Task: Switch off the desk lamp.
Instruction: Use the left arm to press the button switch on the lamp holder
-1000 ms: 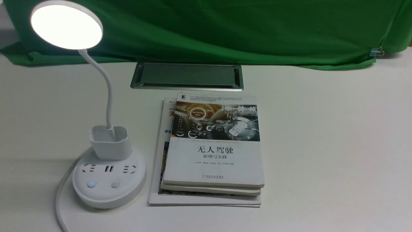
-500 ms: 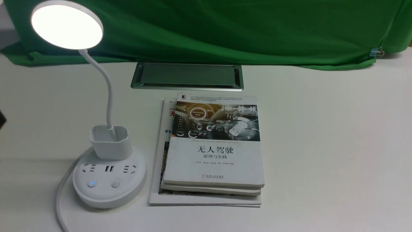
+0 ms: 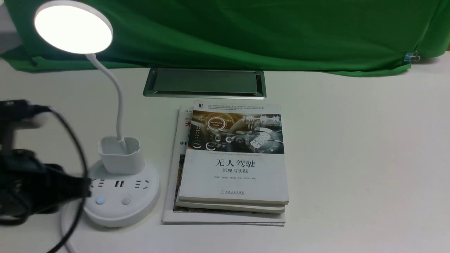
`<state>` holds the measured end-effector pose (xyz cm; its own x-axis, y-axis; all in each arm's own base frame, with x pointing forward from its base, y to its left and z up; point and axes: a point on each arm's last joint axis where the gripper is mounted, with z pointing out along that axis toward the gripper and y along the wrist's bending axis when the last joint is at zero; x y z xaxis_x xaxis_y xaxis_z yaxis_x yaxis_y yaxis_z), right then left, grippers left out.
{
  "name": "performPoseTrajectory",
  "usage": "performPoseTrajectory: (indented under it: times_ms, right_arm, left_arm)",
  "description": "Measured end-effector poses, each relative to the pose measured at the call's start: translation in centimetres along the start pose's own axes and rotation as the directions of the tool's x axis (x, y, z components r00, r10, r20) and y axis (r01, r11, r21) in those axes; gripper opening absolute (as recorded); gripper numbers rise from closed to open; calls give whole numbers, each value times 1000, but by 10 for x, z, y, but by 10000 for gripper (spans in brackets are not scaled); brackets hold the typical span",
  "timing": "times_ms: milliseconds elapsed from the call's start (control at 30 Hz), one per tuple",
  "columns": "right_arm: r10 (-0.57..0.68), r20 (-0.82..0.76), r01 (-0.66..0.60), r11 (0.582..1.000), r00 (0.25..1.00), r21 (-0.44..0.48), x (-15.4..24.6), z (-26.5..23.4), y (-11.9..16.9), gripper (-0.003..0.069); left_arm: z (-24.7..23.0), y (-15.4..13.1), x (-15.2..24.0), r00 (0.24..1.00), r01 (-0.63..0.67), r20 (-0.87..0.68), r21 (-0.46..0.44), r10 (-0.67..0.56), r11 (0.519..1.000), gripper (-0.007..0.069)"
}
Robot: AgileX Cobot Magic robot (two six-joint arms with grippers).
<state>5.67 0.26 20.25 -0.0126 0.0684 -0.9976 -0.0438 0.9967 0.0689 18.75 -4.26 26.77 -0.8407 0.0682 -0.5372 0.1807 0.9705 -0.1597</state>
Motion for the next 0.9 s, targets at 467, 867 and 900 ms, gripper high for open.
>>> performPoseTrajectory:
  times_ms: [467,867,900]
  right_arm:
    - [0,0,0,1000,1000,0,0,0,0,36]
    - [0,0,0,1000,1000,0,0,0,0,36]
    - [0,0,0,1000,1000,0,0,0,0,36]
  left_arm:
    - [82,-36,-24,954,-193,-252,-110,160,975,19]
    - [129,-34,-26,939,-239,-284,-125,197,963,19]
    - [129,-34,-26,939,-240,-282,-125,198,963,19]
